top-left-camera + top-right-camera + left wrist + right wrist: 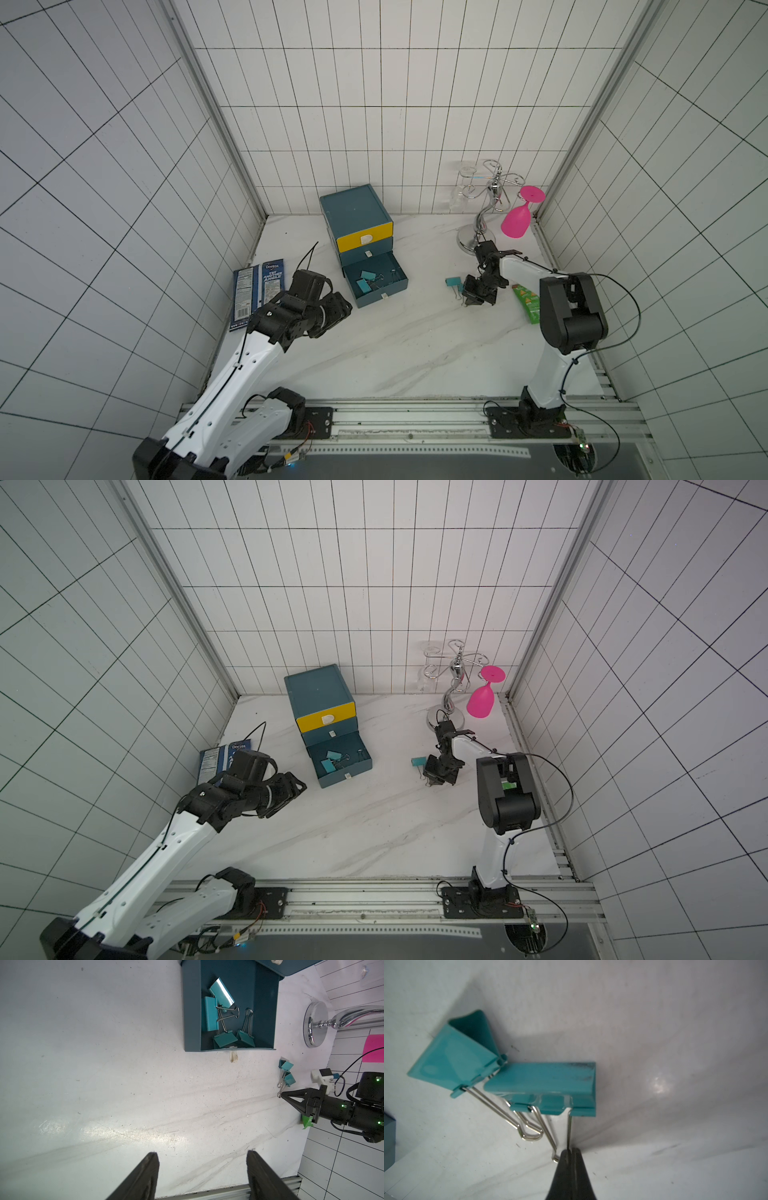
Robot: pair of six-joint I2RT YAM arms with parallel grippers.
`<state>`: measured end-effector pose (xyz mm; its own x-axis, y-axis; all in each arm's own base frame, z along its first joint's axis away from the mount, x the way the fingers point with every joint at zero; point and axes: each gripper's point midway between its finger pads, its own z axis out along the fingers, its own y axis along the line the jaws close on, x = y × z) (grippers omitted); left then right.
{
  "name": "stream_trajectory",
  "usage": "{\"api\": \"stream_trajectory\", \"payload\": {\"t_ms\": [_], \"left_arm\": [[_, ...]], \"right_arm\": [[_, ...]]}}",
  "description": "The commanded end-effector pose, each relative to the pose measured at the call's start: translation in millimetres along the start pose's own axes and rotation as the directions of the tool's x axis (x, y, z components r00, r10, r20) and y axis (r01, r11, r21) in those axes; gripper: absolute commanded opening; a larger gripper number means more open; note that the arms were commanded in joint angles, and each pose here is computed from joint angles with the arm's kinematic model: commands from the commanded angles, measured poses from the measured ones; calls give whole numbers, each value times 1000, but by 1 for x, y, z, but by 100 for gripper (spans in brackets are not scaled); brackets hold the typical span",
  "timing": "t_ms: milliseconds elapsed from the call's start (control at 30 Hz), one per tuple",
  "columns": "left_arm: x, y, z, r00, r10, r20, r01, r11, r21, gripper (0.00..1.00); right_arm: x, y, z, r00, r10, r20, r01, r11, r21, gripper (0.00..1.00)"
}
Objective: Put the binder clips in the drawer according to color
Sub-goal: Move the binder clip to the center of the board.
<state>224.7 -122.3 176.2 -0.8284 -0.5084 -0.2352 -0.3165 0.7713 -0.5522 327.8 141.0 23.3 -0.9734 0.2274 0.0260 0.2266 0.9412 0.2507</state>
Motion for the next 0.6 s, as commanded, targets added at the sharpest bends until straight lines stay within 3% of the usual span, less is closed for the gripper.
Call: {"api": "stream_trajectory", "payload": {"t_ms": [0,567], "left_arm": [[0,-3,0,1000,16,-7,-16,1000,13,70],[3,1,-4,1000,11,-10,-11,1000,13,70]], "right_arm": [[3,3,-6,1000,4,17,-4,1000,0,0],[5,21,1,1000,-14,3,15,999,-31,0]]}}
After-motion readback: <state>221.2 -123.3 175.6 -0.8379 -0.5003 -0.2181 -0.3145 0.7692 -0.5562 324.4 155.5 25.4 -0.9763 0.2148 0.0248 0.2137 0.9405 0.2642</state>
